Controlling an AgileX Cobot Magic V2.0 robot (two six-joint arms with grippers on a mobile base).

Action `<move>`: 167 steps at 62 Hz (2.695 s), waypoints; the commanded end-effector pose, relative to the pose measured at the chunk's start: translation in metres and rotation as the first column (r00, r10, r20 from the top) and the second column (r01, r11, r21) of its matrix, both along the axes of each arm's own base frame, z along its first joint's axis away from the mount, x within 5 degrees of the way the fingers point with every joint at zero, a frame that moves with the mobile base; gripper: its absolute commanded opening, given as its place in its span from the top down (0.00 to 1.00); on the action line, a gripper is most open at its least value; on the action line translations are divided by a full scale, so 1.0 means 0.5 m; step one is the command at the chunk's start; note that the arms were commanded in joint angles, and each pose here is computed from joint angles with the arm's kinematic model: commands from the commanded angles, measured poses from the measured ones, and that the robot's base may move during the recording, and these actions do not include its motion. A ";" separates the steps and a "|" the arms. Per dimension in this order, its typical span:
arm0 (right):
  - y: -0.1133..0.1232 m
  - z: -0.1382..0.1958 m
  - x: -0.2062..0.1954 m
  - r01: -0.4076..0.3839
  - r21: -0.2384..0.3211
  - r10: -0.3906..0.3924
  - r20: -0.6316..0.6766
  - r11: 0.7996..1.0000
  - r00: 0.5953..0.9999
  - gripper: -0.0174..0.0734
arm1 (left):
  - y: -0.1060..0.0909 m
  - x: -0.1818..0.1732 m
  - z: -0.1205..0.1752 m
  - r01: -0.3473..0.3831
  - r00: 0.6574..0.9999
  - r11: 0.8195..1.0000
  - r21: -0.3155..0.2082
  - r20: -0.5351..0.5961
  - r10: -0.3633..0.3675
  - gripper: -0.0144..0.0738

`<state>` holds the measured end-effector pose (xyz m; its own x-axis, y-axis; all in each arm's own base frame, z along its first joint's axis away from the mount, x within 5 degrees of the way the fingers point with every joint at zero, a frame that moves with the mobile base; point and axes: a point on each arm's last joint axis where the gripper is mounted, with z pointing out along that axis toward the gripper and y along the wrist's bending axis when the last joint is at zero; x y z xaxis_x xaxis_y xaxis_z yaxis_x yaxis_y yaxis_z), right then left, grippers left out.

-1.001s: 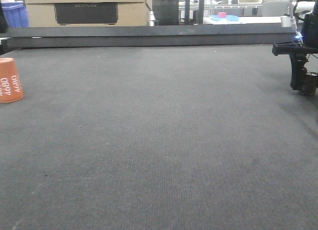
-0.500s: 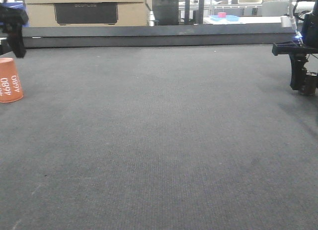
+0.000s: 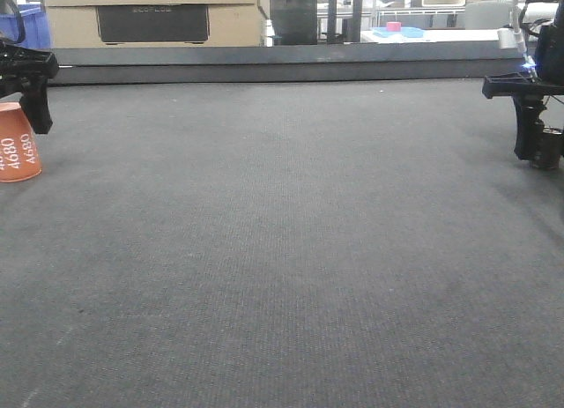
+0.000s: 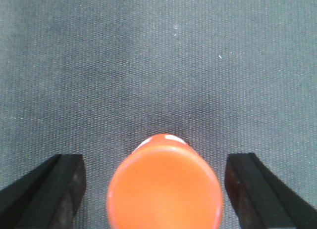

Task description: Place cylindrical capacitor in blue bin on shelf

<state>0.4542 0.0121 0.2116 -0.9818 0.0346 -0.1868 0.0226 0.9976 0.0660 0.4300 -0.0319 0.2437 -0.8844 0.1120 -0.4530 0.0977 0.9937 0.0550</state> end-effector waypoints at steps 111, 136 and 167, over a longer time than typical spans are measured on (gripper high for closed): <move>-0.014 0.199 -0.345 0.053 0.028 -0.056 0.752 0.998 0.657 0.99 | 0.007 -0.318 0.203 0.051 0.724 0.979 -0.199 0.682 0.101 0.96; -0.018 0.212 -0.537 0.054 0.041 -0.062 0.887 0.998 0.457 0.99 | 0.030 -0.529 0.211 0.089 0.568 0.984 -0.156 0.819 0.078 0.96; -0.019 0.296 -0.705 0.033 0.055 -0.061 0.974 0.998 0.218 0.99 | 0.048 -0.722 0.280 0.142 0.291 0.979 -0.150 0.951 0.104 0.96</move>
<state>0.1111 0.0034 0.3538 -0.0894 0.0981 -0.9912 -0.0255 0.9946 0.1008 0.0802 -0.0084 0.3790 0.1344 -0.0585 -0.9892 0.1089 0.9931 -0.0439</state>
